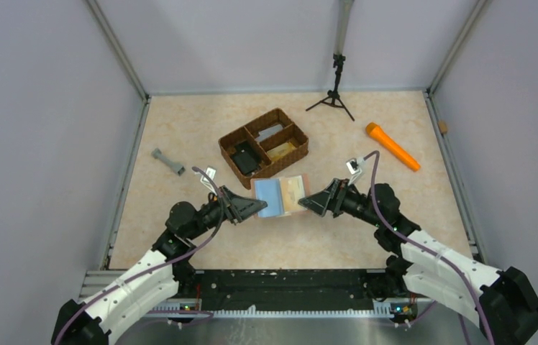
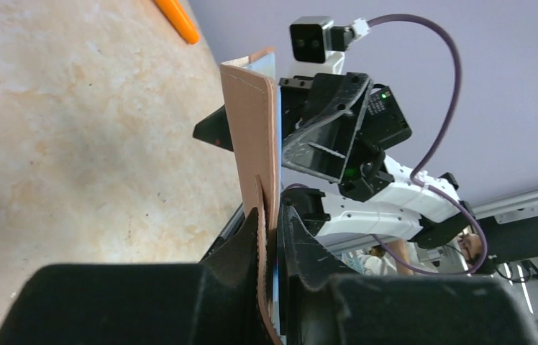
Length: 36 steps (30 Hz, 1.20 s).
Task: Take the credit cards out of the card holder
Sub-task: Remove the credit card from the card holder.
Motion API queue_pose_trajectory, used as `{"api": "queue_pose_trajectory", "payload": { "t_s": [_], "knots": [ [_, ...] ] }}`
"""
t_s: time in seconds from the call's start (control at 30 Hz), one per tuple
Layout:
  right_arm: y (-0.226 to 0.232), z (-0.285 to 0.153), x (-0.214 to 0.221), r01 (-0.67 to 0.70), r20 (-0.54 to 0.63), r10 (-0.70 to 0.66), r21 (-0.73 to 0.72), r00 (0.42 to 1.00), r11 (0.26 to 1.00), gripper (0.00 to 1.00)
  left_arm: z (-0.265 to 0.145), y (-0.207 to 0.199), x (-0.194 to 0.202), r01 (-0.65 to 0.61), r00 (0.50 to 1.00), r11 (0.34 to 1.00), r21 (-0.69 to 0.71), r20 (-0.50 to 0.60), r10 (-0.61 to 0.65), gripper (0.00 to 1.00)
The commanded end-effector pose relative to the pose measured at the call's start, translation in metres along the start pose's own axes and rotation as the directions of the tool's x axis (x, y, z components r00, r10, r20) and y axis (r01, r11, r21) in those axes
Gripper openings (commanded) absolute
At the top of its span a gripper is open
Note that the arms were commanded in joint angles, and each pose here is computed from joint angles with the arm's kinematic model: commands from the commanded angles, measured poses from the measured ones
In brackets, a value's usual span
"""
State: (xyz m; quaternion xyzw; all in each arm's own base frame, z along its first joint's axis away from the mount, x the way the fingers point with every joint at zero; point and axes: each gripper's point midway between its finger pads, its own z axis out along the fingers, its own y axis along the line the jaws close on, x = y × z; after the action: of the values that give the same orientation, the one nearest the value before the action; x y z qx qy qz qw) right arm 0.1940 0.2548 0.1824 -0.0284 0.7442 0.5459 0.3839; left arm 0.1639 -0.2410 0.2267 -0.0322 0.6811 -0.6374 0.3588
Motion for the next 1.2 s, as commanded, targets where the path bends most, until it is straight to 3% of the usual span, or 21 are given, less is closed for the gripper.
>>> {"api": "queue_pose_trajectory", "payload": {
  "t_s": [0.0, 0.13, 0.3, 0.47, 0.87, 1.0, 1.07, 1.1, 1.17],
  "knots": [
    [-0.005, -0.004, 0.000, 0.010, 0.005, -0.011, 0.022, 1.000, 1.000, 0.89, -0.002, -0.034, -0.005, -0.013, 1.000, 0.987, 0.161, 0.012, 0.011, 0.01],
    [0.012, -0.006, -0.003, -0.004, 0.022, 0.005, -0.059, 1.000, 0.998, 0.70, -0.002, -0.039, -0.001, -0.002, 1.000, 0.982, 0.188, -0.017, 0.006, 0.01],
    [0.043, -0.015, -0.007, -0.047, 0.049, 0.059, -0.227, 0.997, 0.973, 0.30, -0.003, -0.040, 0.003, -0.009, 0.999, 0.980, 0.199, -0.041, 0.017, 0.01],
    [0.056, -0.018, -0.007, -0.077, 0.028, 0.088, -0.284, 0.996, 0.956, 0.01, -0.001, -0.030, 0.004, -0.013, 0.999, 0.986, 0.165, -0.041, 0.020, 0.01],
    [0.055, -0.021, -0.010, -0.098, 0.031, 0.109, -0.242, 0.994, 0.965, 0.00, -0.004, -0.005, 0.006, -0.062, 0.998, 0.996, 0.067, -0.021, 0.064, 0.02],
    [0.059, -0.021, -0.004, -0.123, -0.005, 0.127, -0.277, 0.992, 0.953, 0.31, -0.006, -0.010, 0.010, -0.065, 0.997, 0.992, 0.111, -0.027, 0.068, 0.00],
    [0.061, -0.021, -0.001, -0.146, -0.026, 0.145, -0.297, 0.989, 0.944, 0.36, -0.007, -0.016, 0.011, -0.066, 0.997, 0.988, 0.142, -0.034, 0.071, 0.00],
    [0.063, -0.022, 0.000, -0.152, -0.031, 0.150, -0.312, 0.988, 0.938, 0.35, -0.007, -0.019, 0.011, -0.067, 0.997, 0.985, 0.156, -0.035, 0.074, 0.00],
    [0.065, -0.023, 0.001, -0.176, -0.038, 0.173, -0.330, 0.984, 0.927, 0.17, -0.007, -0.022, 0.010, -0.066, 0.997, 0.983, 0.171, -0.033, 0.073, 0.00]
  ]
}}
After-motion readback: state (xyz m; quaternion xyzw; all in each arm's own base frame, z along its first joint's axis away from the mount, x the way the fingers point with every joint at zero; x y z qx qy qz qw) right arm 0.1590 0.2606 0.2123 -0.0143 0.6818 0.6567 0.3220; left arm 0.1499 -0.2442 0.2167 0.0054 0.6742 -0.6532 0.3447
